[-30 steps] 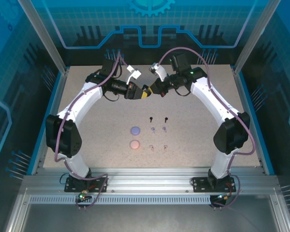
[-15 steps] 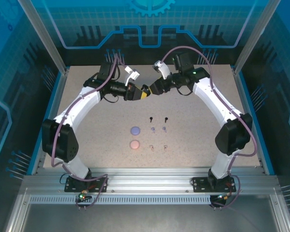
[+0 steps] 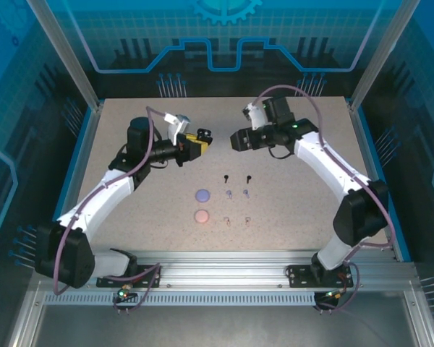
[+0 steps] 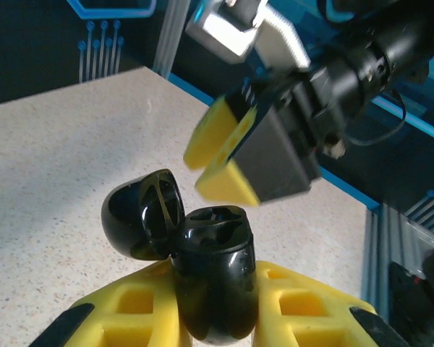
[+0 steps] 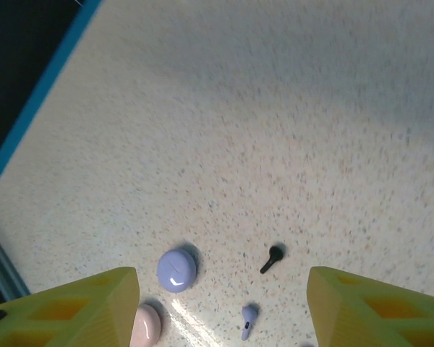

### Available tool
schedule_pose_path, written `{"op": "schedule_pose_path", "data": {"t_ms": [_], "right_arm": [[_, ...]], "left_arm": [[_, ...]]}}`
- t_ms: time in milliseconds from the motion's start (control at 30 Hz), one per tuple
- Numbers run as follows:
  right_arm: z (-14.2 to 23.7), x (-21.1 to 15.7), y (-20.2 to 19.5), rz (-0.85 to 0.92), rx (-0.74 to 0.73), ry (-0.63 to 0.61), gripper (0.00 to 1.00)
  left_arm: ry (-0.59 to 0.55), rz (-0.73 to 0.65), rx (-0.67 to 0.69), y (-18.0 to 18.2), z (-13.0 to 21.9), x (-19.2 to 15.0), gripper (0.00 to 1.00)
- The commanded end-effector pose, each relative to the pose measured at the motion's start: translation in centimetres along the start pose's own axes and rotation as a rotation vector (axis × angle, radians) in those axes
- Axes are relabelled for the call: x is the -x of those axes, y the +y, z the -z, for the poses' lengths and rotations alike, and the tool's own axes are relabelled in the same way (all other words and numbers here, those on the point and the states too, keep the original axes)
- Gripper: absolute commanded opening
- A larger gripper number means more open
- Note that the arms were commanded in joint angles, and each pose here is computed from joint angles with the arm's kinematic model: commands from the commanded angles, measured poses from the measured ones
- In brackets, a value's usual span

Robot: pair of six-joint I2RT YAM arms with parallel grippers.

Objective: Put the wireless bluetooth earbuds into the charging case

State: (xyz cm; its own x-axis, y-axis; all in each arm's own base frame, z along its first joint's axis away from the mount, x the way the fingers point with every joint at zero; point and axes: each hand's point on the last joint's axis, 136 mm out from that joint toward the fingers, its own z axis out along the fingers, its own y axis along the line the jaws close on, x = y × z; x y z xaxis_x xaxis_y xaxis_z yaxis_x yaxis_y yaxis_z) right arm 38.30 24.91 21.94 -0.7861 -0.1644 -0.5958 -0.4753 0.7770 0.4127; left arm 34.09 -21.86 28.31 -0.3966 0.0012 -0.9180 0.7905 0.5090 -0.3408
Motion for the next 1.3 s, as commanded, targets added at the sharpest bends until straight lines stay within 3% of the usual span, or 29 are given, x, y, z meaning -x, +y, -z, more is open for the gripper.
{"op": "schedule_pose_path", "data": {"t_ms": [0, 200, 300, 733, 1267], "right_arm": [[-3.5, -3.2, -1.5, -0.121, -0.128, 0.101, 0.64], [-7.5, -7.2, -2.5, -0.177, -0.287, 0.23, 0.62], [-9.1, -8.9, -2.6, -0.196, -0.333, 0.282, 0.6], [-13.0, -11.3, -3.2, -0.202, -0.471, 0.361, 0.51], [-14.7, -11.9, -3.9, -0.237, -0.538, 0.386, 0.44]], "left_arm": [[-0.183, -0.095, 0.056, 0.4, 0.8, 2.7, 0.0], [-0.422, -0.265, 0.134, 0.5, 2.8, 2.4, 0.0], [-0.499, -0.27, 0.181, 1.0, 3.6, 2.5, 0.0], [-0.436, -0.21, 0.325, 3.5, 3.7, 0.4, 0.0], [-0.436, -0.188, 0.345, 4.3, 3.3, -0.8, 0.0]]}}
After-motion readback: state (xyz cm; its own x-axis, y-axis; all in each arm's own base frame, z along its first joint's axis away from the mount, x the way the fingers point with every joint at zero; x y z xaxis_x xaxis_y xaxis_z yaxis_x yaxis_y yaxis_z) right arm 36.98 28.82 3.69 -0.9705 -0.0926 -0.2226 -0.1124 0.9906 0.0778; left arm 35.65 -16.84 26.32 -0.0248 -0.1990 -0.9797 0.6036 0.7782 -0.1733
